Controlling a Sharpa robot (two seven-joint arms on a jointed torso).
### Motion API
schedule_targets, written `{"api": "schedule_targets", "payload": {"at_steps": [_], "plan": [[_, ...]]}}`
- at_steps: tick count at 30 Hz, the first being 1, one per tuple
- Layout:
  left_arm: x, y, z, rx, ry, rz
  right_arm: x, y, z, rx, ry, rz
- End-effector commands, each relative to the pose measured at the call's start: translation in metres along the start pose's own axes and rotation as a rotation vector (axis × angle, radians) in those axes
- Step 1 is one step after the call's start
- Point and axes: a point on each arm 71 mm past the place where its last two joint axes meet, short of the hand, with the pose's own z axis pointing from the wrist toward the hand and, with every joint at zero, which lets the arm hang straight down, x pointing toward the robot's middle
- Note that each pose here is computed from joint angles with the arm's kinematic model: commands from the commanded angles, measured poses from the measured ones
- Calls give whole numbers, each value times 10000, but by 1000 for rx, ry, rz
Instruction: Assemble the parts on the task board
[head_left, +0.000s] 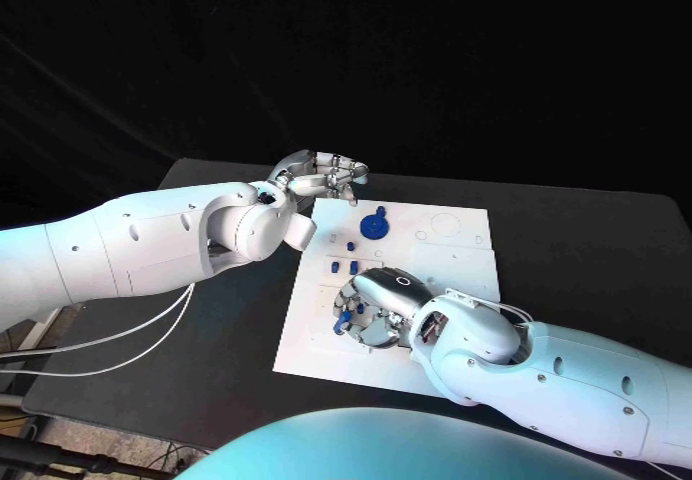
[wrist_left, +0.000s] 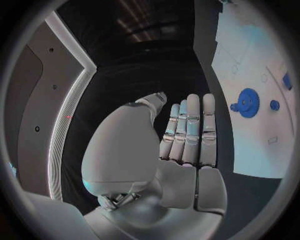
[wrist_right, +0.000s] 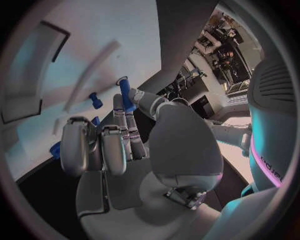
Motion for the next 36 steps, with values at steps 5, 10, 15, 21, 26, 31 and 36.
{"api": "schedule_targets", "payload": {"at_steps": [5, 10, 15, 21, 26, 31, 36], "plan": [[20, -12, 2, 6, 20, -1, 42, -14, 1, -2, 40, -39], [15, -11, 2, 6, 19, -1, 44, -34, 2, 9, 42, -67], [11, -11, 0, 5, 18, 0, 42, -25, 11, 10, 35, -101], [11, -11, 1, 5, 17, 0, 73, 29, 40, -11, 56, -115], [12, -10, 1, 4, 18, 0, 99, 53, 58, -25, 67, -114], [12, -9, 1, 2, 20, -1, 101, 56, 61, -27, 59, -111], [11, -8, 0, 1, 21, 0, 79, 36, 51, -25, 28, -102]]}}
